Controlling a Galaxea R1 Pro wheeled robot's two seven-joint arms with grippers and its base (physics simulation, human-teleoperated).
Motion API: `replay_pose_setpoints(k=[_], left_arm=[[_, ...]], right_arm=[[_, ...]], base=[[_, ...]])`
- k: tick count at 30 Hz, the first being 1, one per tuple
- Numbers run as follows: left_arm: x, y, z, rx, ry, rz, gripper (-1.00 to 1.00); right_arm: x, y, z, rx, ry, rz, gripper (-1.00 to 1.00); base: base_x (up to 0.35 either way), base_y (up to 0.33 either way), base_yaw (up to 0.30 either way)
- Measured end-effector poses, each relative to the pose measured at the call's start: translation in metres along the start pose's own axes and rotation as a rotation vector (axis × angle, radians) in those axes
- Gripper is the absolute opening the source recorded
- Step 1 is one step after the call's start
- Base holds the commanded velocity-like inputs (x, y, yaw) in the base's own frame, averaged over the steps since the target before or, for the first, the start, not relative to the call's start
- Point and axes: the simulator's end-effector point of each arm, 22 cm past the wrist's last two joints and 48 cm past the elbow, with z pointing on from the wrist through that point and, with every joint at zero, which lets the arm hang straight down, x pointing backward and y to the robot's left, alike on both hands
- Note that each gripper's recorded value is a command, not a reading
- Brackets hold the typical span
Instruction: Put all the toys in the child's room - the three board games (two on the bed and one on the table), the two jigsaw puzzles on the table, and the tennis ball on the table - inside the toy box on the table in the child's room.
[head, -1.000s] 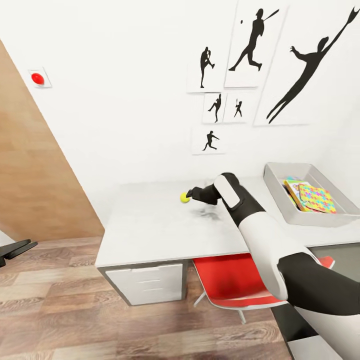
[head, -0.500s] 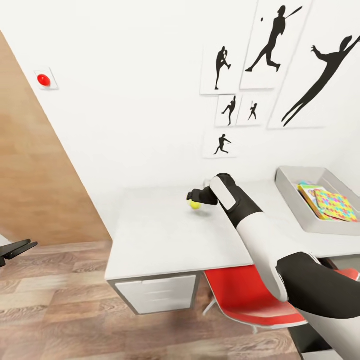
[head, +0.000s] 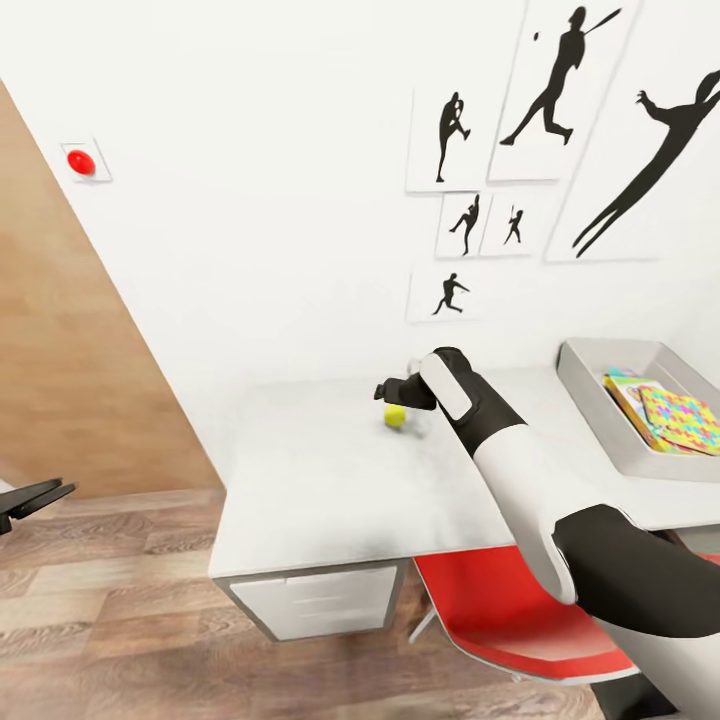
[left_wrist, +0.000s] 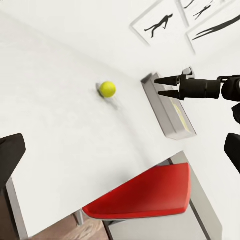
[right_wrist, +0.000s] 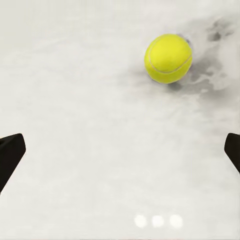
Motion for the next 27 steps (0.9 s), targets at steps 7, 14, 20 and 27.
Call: replay_pose_setpoints(k=[7,14,20,27], left_arm=[[0.000,0.000,0.000,0.000,0.000,0.000,1.00],[0.001,0.002,0.001,-0.002,0.002,-0.002,1.00],[0.003,0.005,0.002,-0.006,0.007,-0.009,1.00],[0.006,0.010,0.003,-0.011,0.013,-0.017,1.00]], right_arm=[[0.000,0.000,0.000,0.001,0.000,0.000,1.00],[0.001,-0.001,0.003,0.004,0.004,0.000,1.00],[0.004,-0.003,0.008,0.006,0.011,0.003,1.00],[0.009,-0.006,0.015,0.009,0.022,0.007,1.00]], base=[[0.179,0.042,0.000],[0.048,0.009,0.000],[0.008,0.001,0.000],[0.059,0.035,0.000]])
